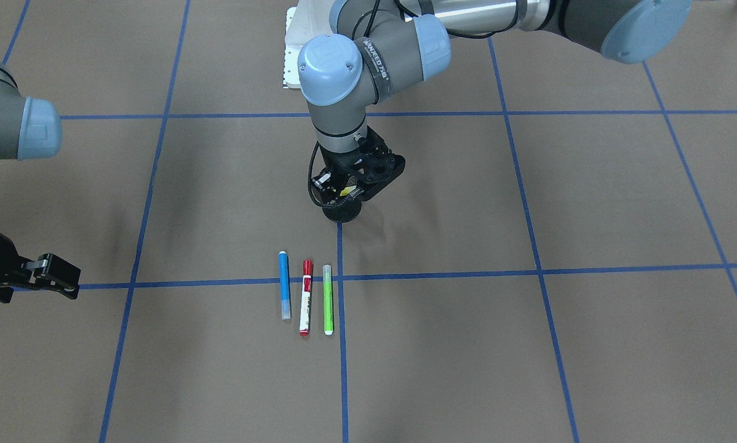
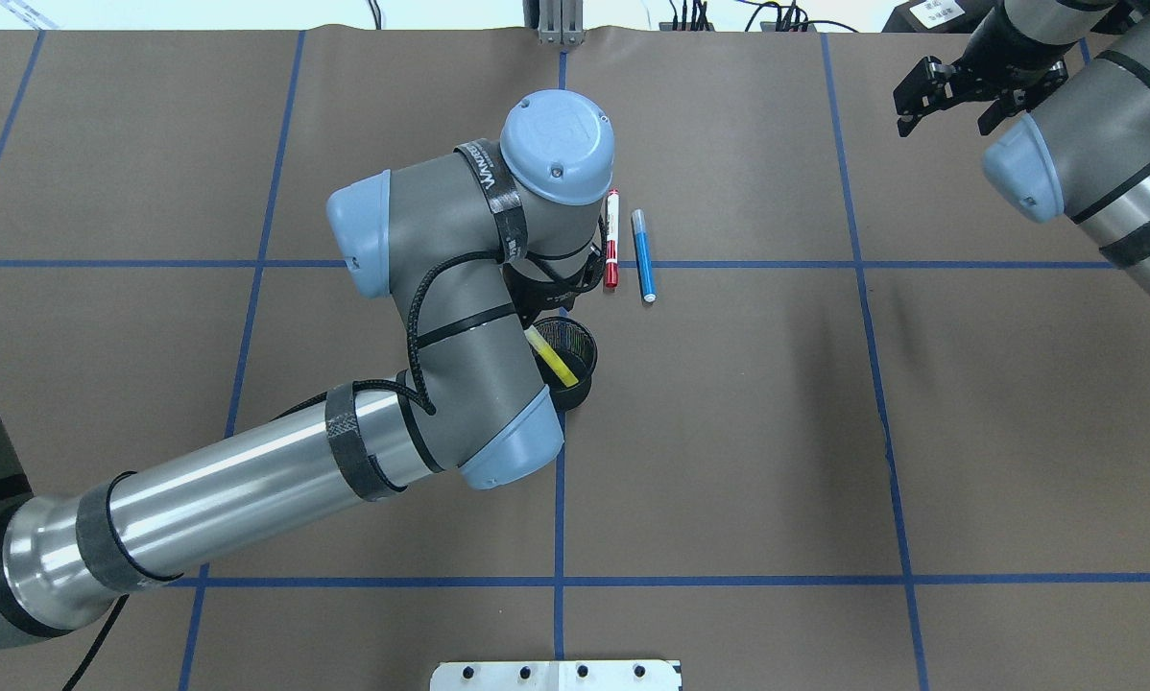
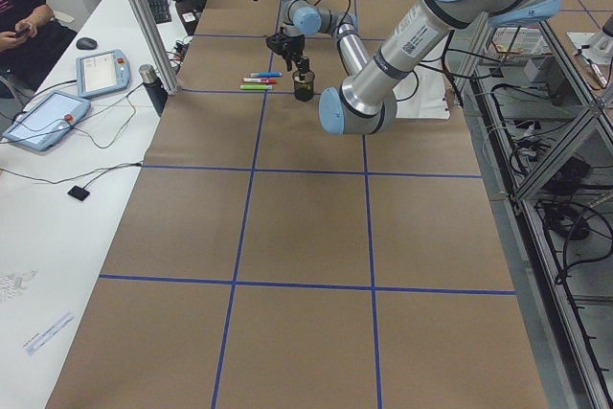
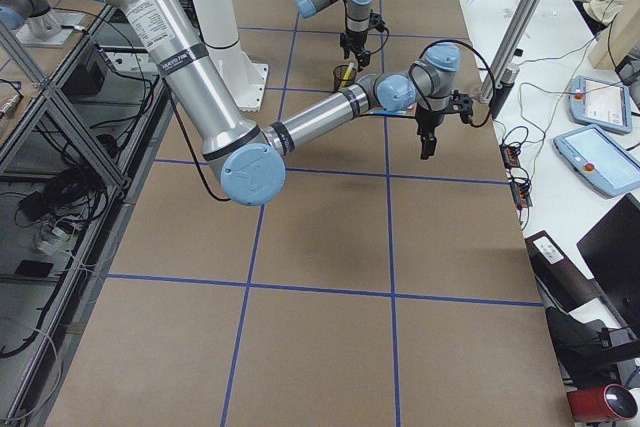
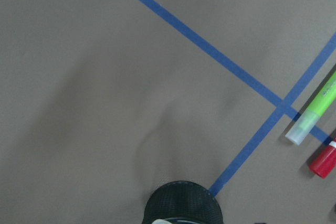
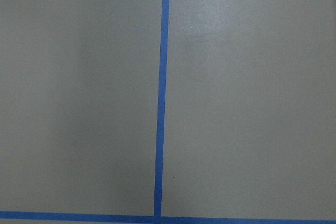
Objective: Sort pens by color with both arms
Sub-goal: 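Lower the left gripper onto the yellow highlighter in the cup and close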
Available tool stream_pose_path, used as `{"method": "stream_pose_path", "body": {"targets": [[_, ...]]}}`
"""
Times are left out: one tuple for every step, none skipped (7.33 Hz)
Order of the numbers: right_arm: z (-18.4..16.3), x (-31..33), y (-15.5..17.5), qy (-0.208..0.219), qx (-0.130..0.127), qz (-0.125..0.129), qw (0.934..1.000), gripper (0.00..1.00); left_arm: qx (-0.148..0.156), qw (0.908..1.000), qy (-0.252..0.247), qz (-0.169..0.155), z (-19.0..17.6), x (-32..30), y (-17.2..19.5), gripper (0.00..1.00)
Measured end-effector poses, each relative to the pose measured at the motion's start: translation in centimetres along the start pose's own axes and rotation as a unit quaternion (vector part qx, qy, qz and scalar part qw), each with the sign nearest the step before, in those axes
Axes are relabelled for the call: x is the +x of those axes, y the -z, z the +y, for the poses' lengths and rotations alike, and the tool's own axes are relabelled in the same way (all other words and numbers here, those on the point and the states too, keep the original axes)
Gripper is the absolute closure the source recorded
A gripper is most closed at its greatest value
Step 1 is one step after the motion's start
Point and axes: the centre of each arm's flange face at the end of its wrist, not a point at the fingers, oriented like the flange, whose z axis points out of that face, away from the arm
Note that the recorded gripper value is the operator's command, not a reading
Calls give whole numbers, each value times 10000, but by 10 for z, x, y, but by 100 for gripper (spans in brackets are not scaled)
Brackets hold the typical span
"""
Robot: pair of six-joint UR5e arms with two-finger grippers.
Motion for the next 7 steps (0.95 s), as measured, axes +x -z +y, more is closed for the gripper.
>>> {"method": "stream_pose_path", "body": {"targets": [[0,0,-1,5,-5,4,10000,2,-10,10000,-21,29,0,-8,0,24],[1,0,-2,5,-9,7,10000,2,-16,10000,-40,53,-1,-14,0,26],[1,0,-2,4,-10,9,10000,2,-19,10000,-64,56,0,-16,-1,28],[1,0,-2,3,-10,9,10000,2,-19,9999,-98,42,5,-18,-4,28],[1,-1,-2,8,-10,8,10000,2,-11,9999,-144,38,12,-18,-6,31],[1,-1,-2,13,-8,6,10000,2,5,9998,-187,50,16,-16,-6,35],[1,-1,-2,12,-7,5,10000,2,13,9997,-236,62,19,-15,-5,36]]}}
